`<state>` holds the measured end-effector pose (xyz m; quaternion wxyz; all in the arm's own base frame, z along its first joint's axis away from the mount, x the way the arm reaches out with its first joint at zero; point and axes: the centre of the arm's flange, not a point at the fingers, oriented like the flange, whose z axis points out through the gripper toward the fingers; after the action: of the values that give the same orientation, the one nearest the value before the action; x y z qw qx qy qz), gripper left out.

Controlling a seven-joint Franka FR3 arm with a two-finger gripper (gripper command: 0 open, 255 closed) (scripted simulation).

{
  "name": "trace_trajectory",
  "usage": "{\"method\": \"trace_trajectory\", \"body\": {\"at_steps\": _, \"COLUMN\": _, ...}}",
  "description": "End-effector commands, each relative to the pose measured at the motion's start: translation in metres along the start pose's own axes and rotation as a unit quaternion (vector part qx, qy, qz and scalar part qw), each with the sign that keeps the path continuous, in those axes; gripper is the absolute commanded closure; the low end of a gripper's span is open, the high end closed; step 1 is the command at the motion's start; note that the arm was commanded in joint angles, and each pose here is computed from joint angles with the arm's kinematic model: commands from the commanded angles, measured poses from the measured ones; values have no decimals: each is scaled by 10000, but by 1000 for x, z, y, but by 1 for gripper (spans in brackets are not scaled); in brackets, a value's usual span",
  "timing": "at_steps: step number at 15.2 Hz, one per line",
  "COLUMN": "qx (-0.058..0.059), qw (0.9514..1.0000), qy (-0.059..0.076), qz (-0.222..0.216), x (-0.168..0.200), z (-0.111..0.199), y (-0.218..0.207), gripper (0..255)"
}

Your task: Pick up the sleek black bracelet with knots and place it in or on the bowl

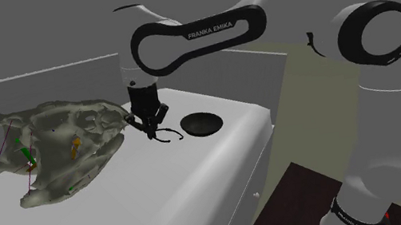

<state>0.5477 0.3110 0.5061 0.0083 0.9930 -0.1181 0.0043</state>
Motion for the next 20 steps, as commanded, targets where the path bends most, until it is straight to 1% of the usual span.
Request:
{"method": "trace_trajectory", "body": {"at_steps": 1, "qx": 2, "qw": 10000, "qy": -2, "qz": -5, "x": 8, "z": -2, "y": 26, "gripper": 255}}
{"method": "trace_trajectory", "body": {"at_steps": 14, "qx": 2, "qw": 10000, "qy": -2, "qz": -5, "x": 61, "z": -3, "y": 192, "gripper": 255}}
{"method": "trace_trajectory", "body": {"at_steps": 20, "qx": 2, "qw": 10000, "qy": -2, "qz": -5, "x": 61, "z": 28, "y": 192, "gripper": 255}}
